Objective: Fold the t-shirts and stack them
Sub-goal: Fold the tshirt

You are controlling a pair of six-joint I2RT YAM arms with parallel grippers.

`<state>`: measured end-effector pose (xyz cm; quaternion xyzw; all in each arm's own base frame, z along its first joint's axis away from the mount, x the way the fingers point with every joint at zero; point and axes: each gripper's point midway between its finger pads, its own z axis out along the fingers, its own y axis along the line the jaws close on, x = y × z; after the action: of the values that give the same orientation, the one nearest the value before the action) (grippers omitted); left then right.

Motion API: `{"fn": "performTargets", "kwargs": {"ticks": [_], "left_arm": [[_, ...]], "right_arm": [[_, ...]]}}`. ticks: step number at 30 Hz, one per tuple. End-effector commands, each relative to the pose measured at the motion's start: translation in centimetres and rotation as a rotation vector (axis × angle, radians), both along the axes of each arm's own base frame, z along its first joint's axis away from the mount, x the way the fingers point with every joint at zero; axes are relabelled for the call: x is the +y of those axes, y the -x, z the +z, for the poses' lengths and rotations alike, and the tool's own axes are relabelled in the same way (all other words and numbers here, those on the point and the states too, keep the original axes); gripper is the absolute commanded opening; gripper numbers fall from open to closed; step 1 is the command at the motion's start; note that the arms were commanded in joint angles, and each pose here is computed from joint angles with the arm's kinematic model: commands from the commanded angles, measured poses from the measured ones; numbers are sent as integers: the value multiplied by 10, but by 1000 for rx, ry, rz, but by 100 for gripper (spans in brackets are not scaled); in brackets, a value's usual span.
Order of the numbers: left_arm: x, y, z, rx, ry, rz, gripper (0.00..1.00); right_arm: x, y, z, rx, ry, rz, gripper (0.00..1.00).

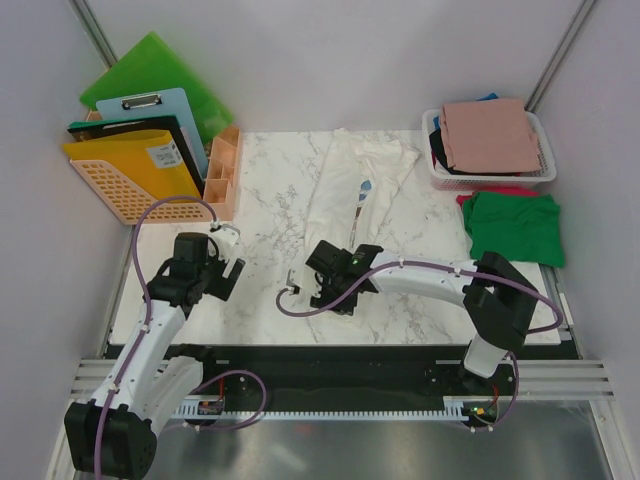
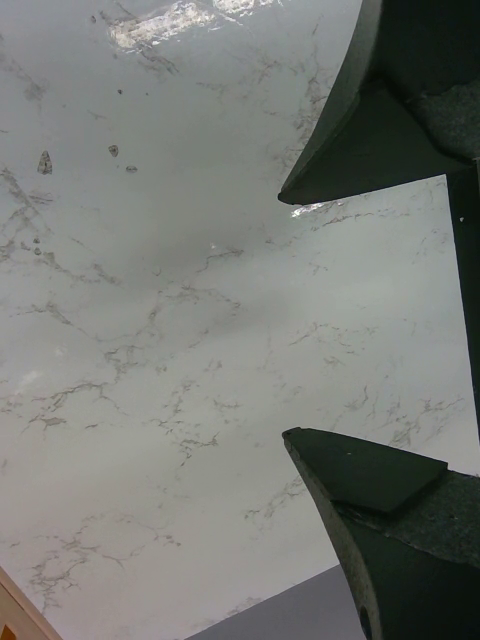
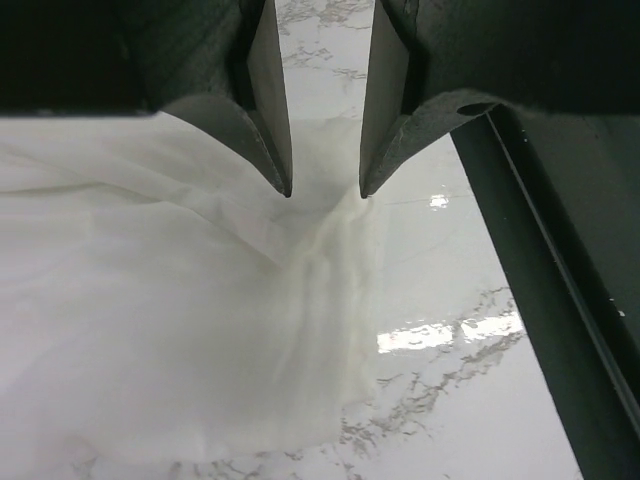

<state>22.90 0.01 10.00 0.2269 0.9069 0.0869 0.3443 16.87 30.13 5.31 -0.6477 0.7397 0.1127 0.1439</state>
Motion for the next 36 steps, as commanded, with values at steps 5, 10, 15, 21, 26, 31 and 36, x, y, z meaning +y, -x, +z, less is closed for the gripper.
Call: {"fn": "performTargets", "kwargs": {"ticks": [5, 10, 15, 21, 26, 31, 36], "left_arm": [[0, -2, 6, -29, -10, -28, 100], [0, -1, 6, -26, -11, -27, 100], [0, -1, 6, -26, -10, -28, 100], [-1, -2, 4, -18, -7, -28, 100], [-2, -2, 3, -16, -4, -31, 100], [-2, -3, 2, -10, -3, -32, 100], [-1, -3, 3, -15, -8, -31, 100]], "right_arm": [[-2, -21, -12, -47, 17, -14, 39], [-1, -19, -29, -11, 49, -8, 31], [0, -11, -21, 19, 26, 0, 0], [-4, 7, 12, 35, -44, 32, 0], [-7, 30, 30, 111, -97, 75, 0], [1, 48, 32, 159, -113, 142, 0], [15, 62, 20, 196, -74, 204, 0]]}}
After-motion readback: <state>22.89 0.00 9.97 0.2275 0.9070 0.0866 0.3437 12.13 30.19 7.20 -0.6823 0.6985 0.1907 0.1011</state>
